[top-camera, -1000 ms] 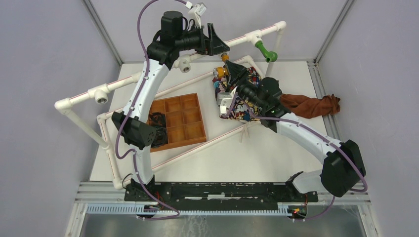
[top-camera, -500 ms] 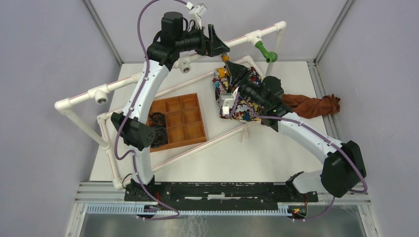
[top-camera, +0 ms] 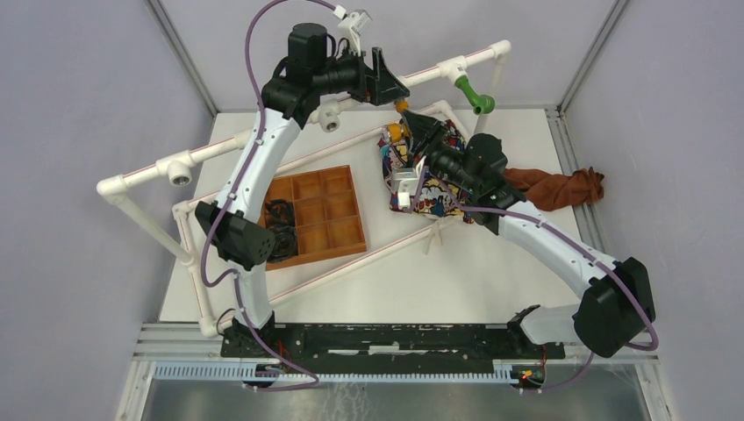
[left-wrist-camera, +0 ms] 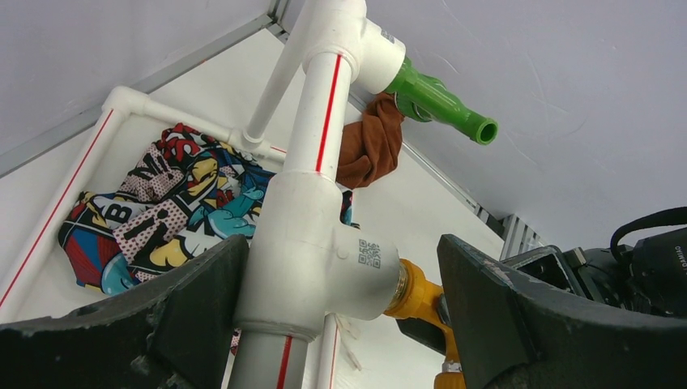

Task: Install the water faucets
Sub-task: Install the water faucet onto the adaptor.

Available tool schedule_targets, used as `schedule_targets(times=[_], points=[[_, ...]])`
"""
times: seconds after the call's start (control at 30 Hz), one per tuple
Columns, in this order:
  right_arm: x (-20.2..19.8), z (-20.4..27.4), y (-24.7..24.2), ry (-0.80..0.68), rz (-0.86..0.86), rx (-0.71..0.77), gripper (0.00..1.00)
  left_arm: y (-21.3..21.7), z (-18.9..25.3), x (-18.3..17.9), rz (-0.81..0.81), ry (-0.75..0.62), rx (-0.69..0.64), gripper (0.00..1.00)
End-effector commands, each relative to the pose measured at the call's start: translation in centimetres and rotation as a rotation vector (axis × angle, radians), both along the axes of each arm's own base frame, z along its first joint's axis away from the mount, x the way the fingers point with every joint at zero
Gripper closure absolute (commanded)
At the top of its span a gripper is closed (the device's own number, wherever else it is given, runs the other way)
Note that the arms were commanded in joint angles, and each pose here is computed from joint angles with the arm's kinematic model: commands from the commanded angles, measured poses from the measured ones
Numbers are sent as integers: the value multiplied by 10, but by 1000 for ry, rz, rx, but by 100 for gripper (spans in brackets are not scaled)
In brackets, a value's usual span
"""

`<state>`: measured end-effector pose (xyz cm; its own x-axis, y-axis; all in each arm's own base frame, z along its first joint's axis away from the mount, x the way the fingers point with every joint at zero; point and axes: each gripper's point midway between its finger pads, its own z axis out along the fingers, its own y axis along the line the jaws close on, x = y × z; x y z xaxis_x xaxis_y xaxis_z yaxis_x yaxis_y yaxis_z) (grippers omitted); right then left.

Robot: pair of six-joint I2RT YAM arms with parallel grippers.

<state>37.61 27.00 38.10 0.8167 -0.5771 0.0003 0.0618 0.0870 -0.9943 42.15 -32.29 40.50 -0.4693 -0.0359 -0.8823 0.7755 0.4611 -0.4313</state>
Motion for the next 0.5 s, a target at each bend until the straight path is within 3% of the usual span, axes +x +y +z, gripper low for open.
schedule_targets(times=[0.0,0.2,0.47], points=[[10,7,-18,9,-77,-23,100,-21,10,-88,-268,121,-15,9],[10,6,-19,15,-83,-39,100,-22,14,-95,-281,104,-14,9],[18,5,-15,66,-66,54,100,-27,8,-88,-287,118,-21,10]])
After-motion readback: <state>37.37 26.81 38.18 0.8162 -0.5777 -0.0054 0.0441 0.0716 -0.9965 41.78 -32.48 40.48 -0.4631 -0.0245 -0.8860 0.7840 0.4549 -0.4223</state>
